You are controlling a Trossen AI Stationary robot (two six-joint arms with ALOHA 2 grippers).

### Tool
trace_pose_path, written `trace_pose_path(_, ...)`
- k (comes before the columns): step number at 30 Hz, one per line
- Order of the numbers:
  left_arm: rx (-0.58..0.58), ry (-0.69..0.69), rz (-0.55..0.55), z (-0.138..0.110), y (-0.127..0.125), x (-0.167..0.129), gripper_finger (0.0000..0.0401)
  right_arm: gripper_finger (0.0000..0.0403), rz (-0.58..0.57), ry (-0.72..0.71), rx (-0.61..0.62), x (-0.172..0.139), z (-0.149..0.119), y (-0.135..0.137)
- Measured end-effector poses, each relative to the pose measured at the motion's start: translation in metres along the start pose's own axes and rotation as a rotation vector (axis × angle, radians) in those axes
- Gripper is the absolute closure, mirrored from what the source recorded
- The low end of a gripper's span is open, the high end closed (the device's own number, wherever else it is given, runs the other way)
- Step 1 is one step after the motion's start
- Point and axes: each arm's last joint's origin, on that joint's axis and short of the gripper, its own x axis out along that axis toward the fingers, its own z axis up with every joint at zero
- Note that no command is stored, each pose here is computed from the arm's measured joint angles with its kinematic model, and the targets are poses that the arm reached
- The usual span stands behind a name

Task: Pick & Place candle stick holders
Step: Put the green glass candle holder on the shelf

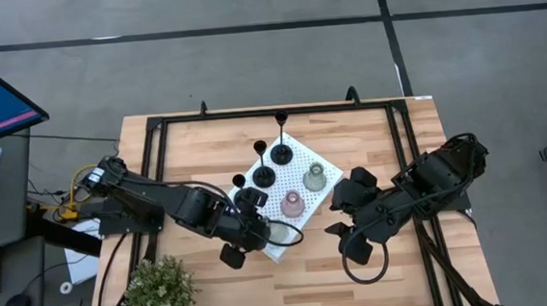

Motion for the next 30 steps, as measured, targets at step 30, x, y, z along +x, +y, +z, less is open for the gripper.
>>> trace_pose_path(30, -0.016, 0.03, -0.018, -0.0033, 0.0045, 0.0054, 0.0371, 0.0159, 0.009, 0.007, 0.0, -0.0001, -0.0004, 0.0005)
